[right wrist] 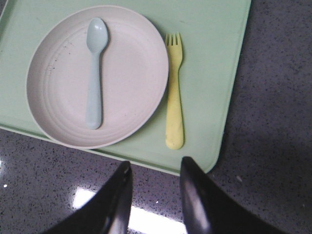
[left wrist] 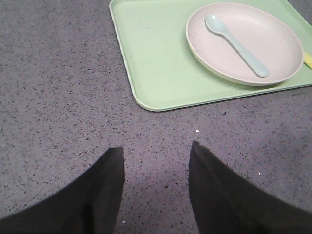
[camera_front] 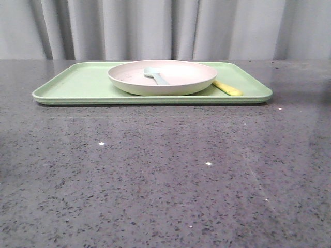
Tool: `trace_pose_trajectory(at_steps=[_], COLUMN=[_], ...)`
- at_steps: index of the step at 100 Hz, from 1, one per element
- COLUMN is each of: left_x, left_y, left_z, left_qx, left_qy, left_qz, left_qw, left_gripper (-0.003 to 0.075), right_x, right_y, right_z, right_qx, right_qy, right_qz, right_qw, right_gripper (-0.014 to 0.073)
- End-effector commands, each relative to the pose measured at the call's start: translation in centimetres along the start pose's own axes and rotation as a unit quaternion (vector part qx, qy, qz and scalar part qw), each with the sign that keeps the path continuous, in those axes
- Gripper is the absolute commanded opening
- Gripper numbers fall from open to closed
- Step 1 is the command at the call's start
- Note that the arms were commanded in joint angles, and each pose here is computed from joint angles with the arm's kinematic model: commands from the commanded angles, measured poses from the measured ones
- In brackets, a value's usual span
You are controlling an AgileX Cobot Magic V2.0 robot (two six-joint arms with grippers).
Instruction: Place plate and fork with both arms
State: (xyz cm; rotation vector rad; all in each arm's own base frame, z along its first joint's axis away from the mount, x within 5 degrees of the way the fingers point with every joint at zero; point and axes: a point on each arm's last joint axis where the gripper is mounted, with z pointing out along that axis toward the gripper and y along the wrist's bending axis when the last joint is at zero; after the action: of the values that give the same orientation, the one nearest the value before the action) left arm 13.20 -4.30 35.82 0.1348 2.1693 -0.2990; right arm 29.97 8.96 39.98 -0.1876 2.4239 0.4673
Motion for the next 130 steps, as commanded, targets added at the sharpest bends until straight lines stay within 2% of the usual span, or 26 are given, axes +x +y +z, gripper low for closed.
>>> trace_pose_trajectory(at_steps=[1,26,54,65,72,88,96,130], left_x=[-1.4,-1.5,-1.7,-1.7,-1.4,0.0,0.8,4.2], left_y=[-0.2,-0.2,-0.3,-0.3,-0.2,0.1,0.2,0.8], left_z=[-0.7,-0.7,-0.8,-0.6,-0.7,-1.2,-1.7,-3.9], left_qx=[0.009,0.01,0.012,0.013,0.014,0.016,0.018,0.029], left_qy=[-0.055,-0.061,-0.073,-0.077,-0.083,-0.094,-0.106,-0.165], left_qz=[-0.007,-0.007,-0.007,-0.007,-0.007,-0.007,-0.006,-0.006], left_qw=[0.998,0.998,0.997,0.997,0.996,0.995,0.994,0.986], left_gripper=[0.0315,0.0315,0.0312,0.0308,0.0261,0.0069,-0.002,-0.002], right_x=[0.7,5.9,11.8,13.7,14.8,17.2,18.3,21.8], right_y=[0.4,-0.5,-1.8,-2.0,-2.1,-2.3,-2.3,-2.5], right_z=[-3.2,-5.1,-5.9,-6.2,-6.6,-7.6,-8.2,-9.8], right_qx=[-0.004,0.02,0.04,0.041,0.04,0.037,0.035,0.027], right_qy=[-0.081,-0.148,-0.188,-0.201,-0.21,-0.231,-0.244,-0.304], right_qz=[-0.018,-0.029,-0.04,-0.04,-0.041,-0.044,-0.047,-0.055], right_qw=[0.997,0.988,0.981,0.978,0.976,0.971,0.968,0.951], right_gripper=[0.0268,0.0268,0.0265,0.0188,0.0109,-0.006,-0.0065,-0.0066])
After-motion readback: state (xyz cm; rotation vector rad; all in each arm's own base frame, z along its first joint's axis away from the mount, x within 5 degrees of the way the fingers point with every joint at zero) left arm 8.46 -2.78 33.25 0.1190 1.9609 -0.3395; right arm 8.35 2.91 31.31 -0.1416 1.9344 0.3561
